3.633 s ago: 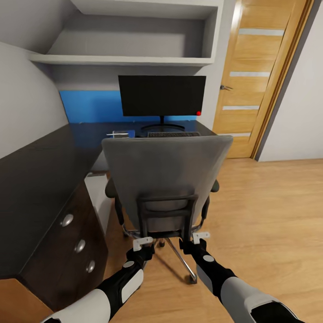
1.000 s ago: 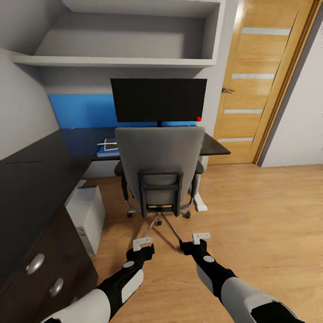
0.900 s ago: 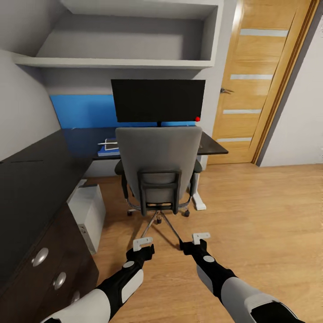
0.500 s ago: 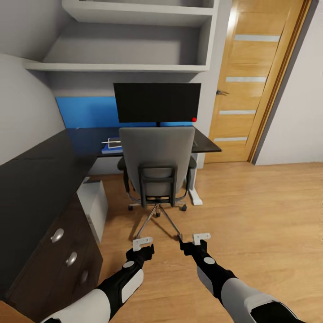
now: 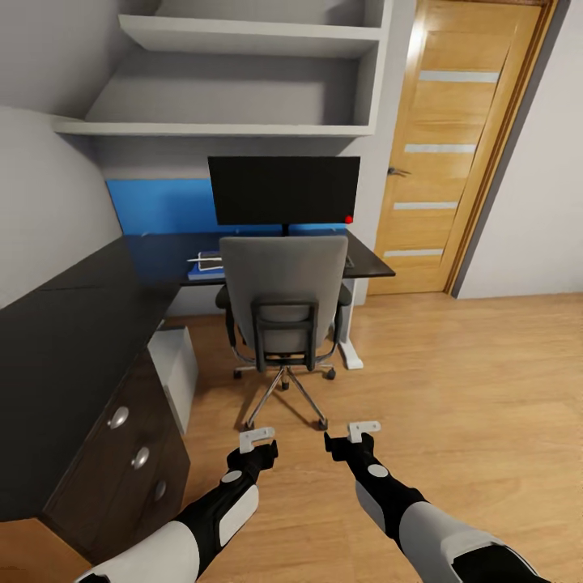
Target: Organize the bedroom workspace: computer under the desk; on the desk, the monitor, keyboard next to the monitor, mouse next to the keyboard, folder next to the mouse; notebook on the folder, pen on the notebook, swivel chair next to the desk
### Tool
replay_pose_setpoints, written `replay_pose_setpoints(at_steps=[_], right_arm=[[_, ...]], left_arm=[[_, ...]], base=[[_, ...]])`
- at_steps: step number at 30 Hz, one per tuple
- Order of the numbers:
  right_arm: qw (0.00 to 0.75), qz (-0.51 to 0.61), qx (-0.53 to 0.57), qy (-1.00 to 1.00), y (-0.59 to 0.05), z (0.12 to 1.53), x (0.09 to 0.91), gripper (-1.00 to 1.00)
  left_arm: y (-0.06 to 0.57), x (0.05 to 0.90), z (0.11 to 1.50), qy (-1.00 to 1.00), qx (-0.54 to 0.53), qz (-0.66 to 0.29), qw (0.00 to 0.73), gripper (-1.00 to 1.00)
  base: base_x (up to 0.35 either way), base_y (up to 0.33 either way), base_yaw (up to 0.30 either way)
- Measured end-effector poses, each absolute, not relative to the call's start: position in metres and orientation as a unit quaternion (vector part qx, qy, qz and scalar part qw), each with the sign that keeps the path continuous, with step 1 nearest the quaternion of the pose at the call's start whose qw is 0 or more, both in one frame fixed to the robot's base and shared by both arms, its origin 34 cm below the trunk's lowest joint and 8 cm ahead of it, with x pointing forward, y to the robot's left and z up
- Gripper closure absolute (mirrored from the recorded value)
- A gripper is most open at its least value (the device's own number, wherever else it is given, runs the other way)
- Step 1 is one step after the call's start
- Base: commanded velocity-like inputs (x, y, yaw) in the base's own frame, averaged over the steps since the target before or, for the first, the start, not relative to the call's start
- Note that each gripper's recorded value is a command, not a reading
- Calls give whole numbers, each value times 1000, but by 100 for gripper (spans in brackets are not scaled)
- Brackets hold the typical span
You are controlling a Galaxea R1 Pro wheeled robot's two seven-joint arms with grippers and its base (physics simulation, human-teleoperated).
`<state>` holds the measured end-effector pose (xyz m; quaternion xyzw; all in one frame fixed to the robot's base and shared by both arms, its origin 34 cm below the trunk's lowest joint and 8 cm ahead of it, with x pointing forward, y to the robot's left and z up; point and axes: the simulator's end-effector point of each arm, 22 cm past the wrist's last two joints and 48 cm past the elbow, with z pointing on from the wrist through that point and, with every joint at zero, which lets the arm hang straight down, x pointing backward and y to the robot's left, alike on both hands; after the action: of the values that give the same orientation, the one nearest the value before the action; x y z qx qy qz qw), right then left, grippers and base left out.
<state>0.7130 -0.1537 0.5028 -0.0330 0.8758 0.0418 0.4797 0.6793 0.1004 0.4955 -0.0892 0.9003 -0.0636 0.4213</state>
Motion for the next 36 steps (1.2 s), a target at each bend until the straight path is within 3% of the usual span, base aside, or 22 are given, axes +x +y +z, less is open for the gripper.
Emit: replay_pose_setpoints(at_steps=[8,22,24,26,36], right_arm=[[527,31,-23,849,-174,538,728,-100],[512,16,-19,859,-194,541,710,-100],[511,13,-17,859,-199,531,690,-100],[490,-1,-9,872,-224,487,616,-100],[458,-20,17,889,-256,466,537,-100]], left_arm=[[99,682,512,900,-87,-63,421,-100],[136,662,508,918,-96,0,385,-100],[155,644,493,926,-96,24,363,-100],[191,607,464,940,-94,69,322,-100],[227,497,431,940,-112,108,304,-100]], base=[[-279,-118,0],[-235,-251,0],[-42,-52,0],[-8,-10,0],[-1,-2,0]])
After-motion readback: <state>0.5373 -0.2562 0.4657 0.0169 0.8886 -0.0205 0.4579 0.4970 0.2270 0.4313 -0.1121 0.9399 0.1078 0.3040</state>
